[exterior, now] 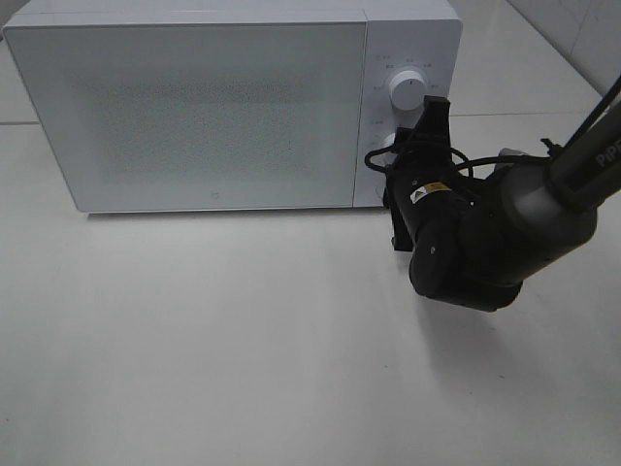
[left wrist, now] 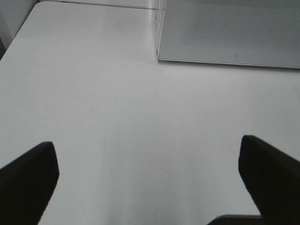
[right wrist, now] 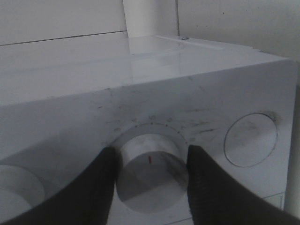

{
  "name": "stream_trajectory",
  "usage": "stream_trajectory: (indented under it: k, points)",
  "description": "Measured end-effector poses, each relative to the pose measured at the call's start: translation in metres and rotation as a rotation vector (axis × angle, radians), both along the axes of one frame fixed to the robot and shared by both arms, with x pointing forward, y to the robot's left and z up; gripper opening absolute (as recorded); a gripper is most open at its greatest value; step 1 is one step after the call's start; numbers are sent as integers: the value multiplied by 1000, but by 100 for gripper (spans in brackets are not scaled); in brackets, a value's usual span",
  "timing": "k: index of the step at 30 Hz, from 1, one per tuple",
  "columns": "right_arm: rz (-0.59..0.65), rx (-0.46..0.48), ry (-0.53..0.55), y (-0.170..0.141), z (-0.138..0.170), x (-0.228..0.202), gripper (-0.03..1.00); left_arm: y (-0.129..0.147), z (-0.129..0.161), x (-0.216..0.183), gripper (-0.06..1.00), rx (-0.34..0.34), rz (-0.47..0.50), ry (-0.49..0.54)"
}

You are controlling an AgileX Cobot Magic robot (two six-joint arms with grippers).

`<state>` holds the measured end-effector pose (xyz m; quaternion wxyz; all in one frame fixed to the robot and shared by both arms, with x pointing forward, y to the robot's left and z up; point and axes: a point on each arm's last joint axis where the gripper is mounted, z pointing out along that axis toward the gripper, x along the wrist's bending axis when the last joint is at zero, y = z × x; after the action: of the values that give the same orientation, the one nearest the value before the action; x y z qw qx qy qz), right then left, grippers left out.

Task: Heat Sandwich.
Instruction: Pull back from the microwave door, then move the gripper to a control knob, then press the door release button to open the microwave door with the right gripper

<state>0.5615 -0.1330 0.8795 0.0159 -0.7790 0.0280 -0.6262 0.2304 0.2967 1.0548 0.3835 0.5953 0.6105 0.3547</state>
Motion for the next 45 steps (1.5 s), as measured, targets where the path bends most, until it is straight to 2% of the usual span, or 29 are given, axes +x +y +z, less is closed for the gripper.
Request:
stream_trajectory:
  k: [8,11,12,15,18,22,27,31,33,36,39,40,41,44,45]
  points:
    - [-10,-43,-1,-1,1,0,47,0,0,0,98,0,0,0]
    - [-25,-79,-3,-3,1,0,58,0,0,0,98,0,0,0]
    - [-25,-79,-3,-3,1,0,58,0,0,0,98,0,0,0]
    - [-26,-103,5,-3,0,0,69,0,0,0,98,0,0,0]
    - [-23,-107,16,-3,-1,-1,74,0,0,0,98,0,0,0]
    - [4,-117,13,-2,2,-3,75,0,0,0,98,0,0,0]
    - [65,-180,6,-6,13,-14,76,0,0,0,98,0,0,0]
    - [148,-222,88,-10,11,-30,76,0,0,0,98,0,0,0]
    - [164,-235,97,-11,11,-33,76,0,0,0,98,0,0,0]
    - [198,-276,102,-13,13,-38,76,0,0,0,98,0,0,0]
    - [295,-369,114,-14,20,-49,76,0,0,0,98,0,0,0]
    - [350,-427,122,-14,24,-54,76,0,0,0,98,0,0,0]
    - [350,-427,122,-14,24,-54,76,0,0,0,98,0,0,0]
    - [444,-525,143,-12,30,-60,76,0,0,0,98,0,0,0]
    - [507,-602,155,-10,34,-63,76,0,0,0,98,0,0,0]
